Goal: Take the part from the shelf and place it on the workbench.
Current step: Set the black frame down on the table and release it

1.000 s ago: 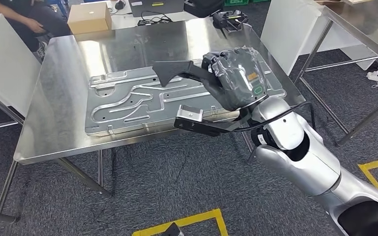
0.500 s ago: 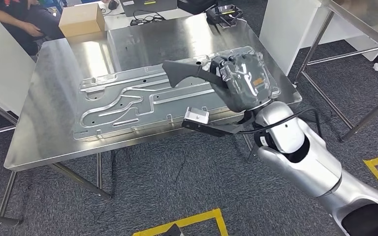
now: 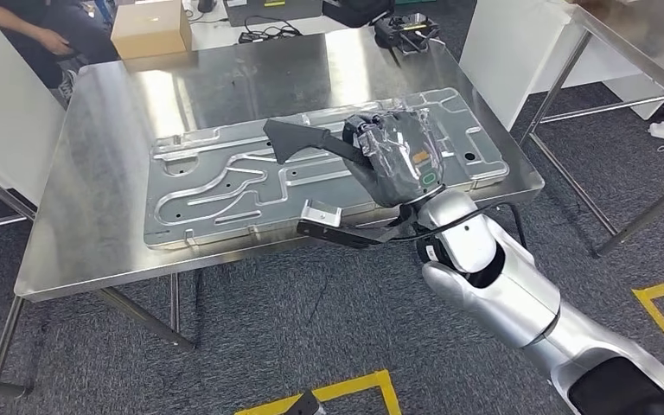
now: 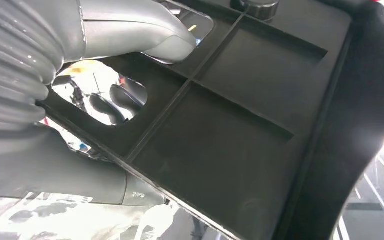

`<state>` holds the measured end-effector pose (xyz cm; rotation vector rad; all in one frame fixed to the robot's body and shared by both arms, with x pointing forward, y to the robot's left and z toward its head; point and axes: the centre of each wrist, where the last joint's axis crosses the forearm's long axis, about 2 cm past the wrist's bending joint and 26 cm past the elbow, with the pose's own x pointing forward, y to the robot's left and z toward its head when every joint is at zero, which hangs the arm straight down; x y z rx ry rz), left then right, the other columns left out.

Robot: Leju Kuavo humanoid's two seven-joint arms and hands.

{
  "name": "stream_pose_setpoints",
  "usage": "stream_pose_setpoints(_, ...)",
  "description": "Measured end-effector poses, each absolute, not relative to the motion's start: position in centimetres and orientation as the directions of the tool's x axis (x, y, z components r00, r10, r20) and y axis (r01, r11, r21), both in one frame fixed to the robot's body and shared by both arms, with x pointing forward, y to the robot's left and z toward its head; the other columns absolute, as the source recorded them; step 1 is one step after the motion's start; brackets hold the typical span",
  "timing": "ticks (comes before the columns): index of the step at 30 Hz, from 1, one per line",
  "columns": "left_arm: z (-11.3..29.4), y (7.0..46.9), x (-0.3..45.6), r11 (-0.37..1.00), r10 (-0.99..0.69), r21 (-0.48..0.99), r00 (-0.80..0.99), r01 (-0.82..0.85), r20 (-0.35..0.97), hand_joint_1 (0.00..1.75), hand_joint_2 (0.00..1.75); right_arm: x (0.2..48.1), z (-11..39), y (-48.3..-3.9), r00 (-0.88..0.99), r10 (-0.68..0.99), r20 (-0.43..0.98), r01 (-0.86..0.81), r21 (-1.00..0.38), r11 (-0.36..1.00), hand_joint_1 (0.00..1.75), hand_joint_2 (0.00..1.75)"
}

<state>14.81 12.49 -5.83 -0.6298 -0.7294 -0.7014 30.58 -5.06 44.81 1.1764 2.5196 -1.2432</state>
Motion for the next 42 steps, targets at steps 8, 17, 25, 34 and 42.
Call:
stream_pose_setpoints(8,-5.9,12.6,14.8,0.604,-0.340,-0.267,0.545,0.751,0.766,0.00,1.75,30.8,47.6,-4.4,-0.609,0.634,-0.475,0.764,-0.566,0.310,1.75,1.75)
stream_pose_setpoints(17,-5.9,12.8,14.9,0.609,-0.340,-0.264,0.548,0.747,0.764,0.00,1.75,31.0,47.6,-3.5,-0.578,0.647,-0.498,0.794,-0.527,0.303,1.75,1.75)
stream_pose_setpoints(25,-5.8,12.8,15.0,0.607,-0.337,-0.264,0.544,0.749,0.768,0.00,1.75,31.2,48.0,-2.8,-0.578,0.647,-0.498,0.796,-0.519,0.312,1.75,1.75)
stream_pose_setpoints(34,-5.8,12.6,15.0,0.603,-0.336,-0.267,0.543,0.752,0.770,0.00,1.75,31.7,47.7,-2.6,-0.579,0.644,-0.499,0.792,-0.531,0.301,1.75,1.75)
stream_pose_setpoints(42,-5.9,12.9,15.0,0.600,-0.333,-0.276,0.548,0.751,0.767,0.00,1.75,31.7,47.9,-2.2,-0.578,0.642,-0.503,0.795,-0.525,0.304,1.75,1.75)
